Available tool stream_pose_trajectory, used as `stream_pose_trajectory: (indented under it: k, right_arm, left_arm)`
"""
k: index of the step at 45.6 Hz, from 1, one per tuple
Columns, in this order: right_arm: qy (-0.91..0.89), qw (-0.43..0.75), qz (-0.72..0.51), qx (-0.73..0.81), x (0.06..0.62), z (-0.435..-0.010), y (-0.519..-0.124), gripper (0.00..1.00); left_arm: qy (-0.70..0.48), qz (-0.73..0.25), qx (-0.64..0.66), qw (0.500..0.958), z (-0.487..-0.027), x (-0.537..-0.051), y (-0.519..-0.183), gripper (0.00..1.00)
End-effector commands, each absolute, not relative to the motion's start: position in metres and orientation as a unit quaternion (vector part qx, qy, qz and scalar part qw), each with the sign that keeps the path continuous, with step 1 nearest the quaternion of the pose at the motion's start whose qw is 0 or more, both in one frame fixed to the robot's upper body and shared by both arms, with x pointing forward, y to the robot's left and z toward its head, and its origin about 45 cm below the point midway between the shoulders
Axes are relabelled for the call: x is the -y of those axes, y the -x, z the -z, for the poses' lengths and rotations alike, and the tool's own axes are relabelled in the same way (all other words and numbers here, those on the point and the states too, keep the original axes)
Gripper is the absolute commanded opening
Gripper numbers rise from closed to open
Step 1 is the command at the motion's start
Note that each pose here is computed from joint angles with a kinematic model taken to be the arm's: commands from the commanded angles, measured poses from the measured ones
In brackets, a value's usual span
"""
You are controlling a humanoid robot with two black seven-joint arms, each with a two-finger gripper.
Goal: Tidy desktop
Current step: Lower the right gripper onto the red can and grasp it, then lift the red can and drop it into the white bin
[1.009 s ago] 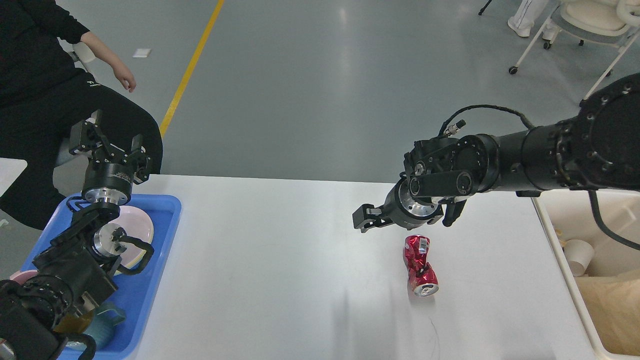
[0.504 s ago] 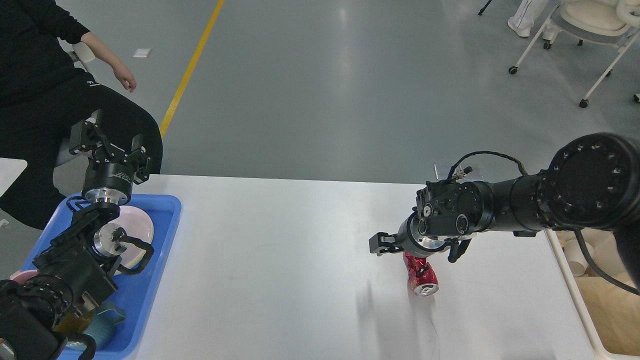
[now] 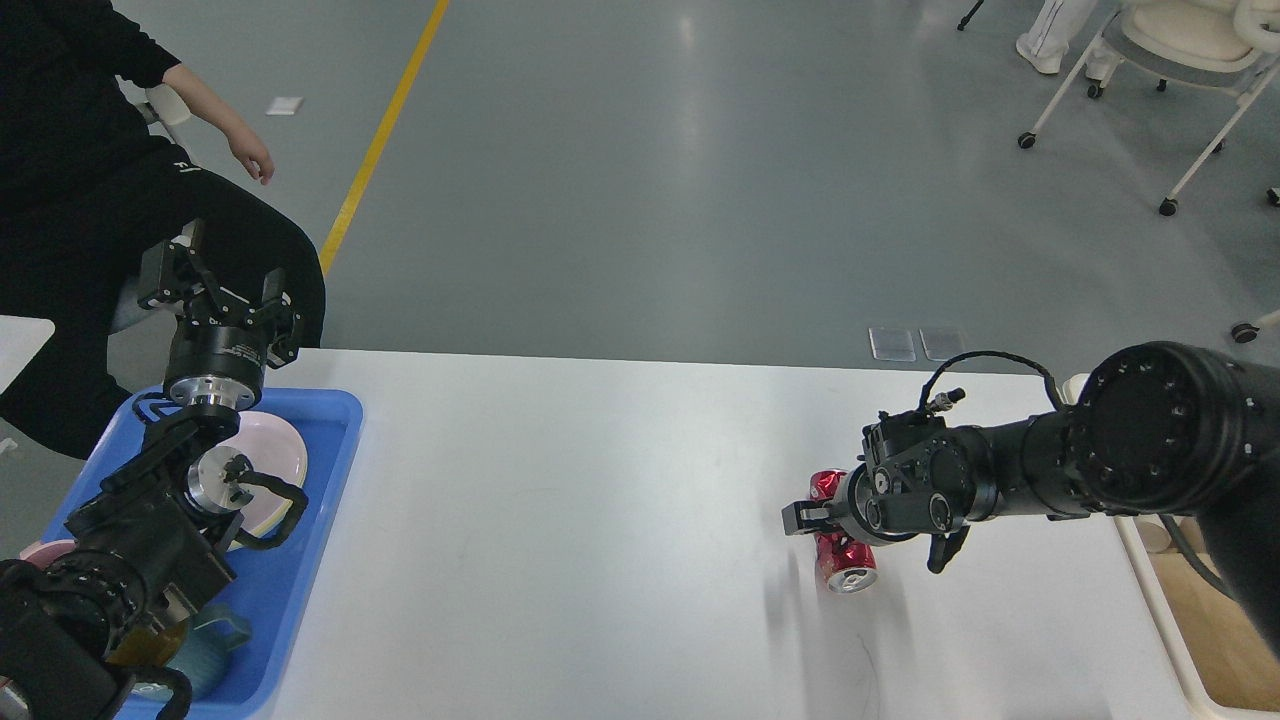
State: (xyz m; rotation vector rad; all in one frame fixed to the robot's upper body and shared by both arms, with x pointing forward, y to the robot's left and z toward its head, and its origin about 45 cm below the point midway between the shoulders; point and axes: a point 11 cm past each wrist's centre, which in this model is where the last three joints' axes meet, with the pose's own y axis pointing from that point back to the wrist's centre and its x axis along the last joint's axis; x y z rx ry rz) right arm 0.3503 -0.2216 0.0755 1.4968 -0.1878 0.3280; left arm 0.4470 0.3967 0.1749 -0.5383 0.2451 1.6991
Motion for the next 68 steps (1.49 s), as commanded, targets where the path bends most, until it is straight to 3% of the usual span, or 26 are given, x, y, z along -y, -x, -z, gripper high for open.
stream_pose_trajectory:
  k: [1,4,20,37,46,68]
  right_arm:
    - [-0.676,0.714,-0.156,0.098,0.221,-0.076,-0.354,0.68]
    - [-0.675,0.712,-0.160,0.106,0.222,-0.075,-0.355,0.62]
    - [-0.674,0.715,-0.152,0.106,0.227,-0.061,-0.346,0.51]
    - [-0.671,0.714,-0.162,0.116,0.229,-0.082,-0.361,0.16]
    - [-0.667,0.707,-0.179,0.152,0.238,-0.129,-0.391,0.15]
    - [-0.724,0.619,-0.174,0.249,0.250,-0.300,-0.429,0.13]
  left_arm:
    - [0.234,-0.739,-0.106,0.623,-0.175,-0.396,-0.447,0.96]
    - [0.235,-0.739,-0.106,0.622,-0.175,-0.397,-0.447,0.96]
    - [0.234,-0.739,-0.107,0.622,-0.175,-0.397,-0.447,0.96]
    - [0.234,-0.739,-0.107,0.622,-0.175,-0.397,-0.447,0.96]
    - [0.234,-0.739,-0.107,0.622,-0.175,-0.397,-0.447,0.96]
    - [0.234,-0.740,-0.107,0.622,-0.175,-0.397,-0.447,0.96]
